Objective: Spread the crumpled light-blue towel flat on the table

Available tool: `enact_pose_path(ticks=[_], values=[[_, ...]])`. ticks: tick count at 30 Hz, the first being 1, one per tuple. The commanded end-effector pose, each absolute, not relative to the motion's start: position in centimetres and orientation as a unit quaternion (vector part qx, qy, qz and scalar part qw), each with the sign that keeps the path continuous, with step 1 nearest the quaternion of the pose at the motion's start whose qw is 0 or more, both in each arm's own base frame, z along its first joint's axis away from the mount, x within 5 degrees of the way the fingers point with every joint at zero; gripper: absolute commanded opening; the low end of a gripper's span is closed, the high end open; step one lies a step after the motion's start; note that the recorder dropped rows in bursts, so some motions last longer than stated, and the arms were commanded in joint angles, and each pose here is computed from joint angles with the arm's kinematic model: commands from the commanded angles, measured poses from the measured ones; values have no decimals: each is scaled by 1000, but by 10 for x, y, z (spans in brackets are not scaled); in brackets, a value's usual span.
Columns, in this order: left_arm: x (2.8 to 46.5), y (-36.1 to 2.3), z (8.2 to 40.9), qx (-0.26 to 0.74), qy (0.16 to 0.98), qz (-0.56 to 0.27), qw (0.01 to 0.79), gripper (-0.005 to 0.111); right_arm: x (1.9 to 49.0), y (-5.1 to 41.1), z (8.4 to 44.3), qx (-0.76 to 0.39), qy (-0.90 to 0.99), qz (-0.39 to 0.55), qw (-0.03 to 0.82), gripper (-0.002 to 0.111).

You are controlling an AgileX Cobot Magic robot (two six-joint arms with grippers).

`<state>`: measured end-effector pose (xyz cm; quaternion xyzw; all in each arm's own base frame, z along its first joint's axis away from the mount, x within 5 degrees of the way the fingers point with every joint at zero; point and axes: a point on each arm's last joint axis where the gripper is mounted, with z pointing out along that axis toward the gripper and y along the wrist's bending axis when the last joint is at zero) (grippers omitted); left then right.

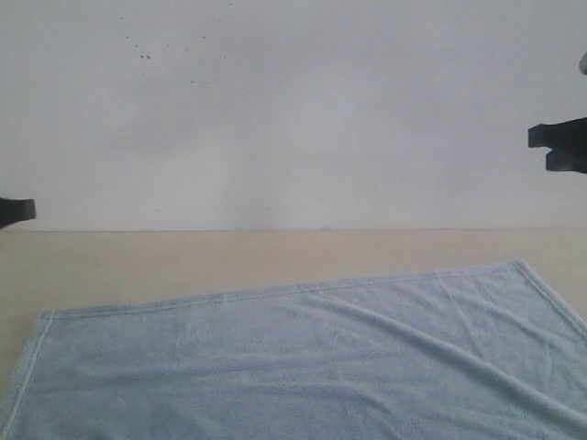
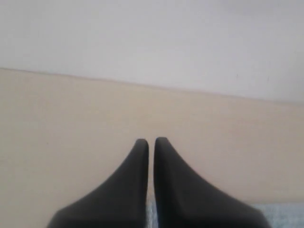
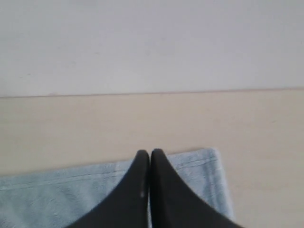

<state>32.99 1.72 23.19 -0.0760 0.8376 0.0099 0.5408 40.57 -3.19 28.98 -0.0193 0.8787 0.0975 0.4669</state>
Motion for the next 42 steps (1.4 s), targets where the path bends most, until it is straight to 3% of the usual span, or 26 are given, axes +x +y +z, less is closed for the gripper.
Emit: enact_pose_path(ticks=[1,3,7,10,16,23,31,35,38,42], values=[[259,22,243,-129,767,7,628,4,334,-26,298,22,819,-57,571,0],[229,22,241,-135,746,11,652,4,292,-23,293,92,777,-91,616,0],[186,21,255,-171,701,-33,692,4,226,-19,295,194,711,-33,675,0],[161,15,270,-129,701,-29,701,4,184,-17,312,168,688,-12,706,0],[108,6,290,-11,696,32,718,4,98,-13,358,51,595,-59,800,0],[67,0,290,7,689,15,725,4,22,-4,367,-1,513,-7,858,0],[37,-4,285,9,672,-7,741,4,8,18,334,-120,566,45,814,0],[47,-4,256,12,712,-3,702,4,41,10,284,-63,622,31,780,0],[51,-4,235,3,743,-18,670,4,51,0,265,-17,626,-2,780,0],[52,-4,233,12,745,-5,667,4,54,5,254,-24,653,36,757,0]])
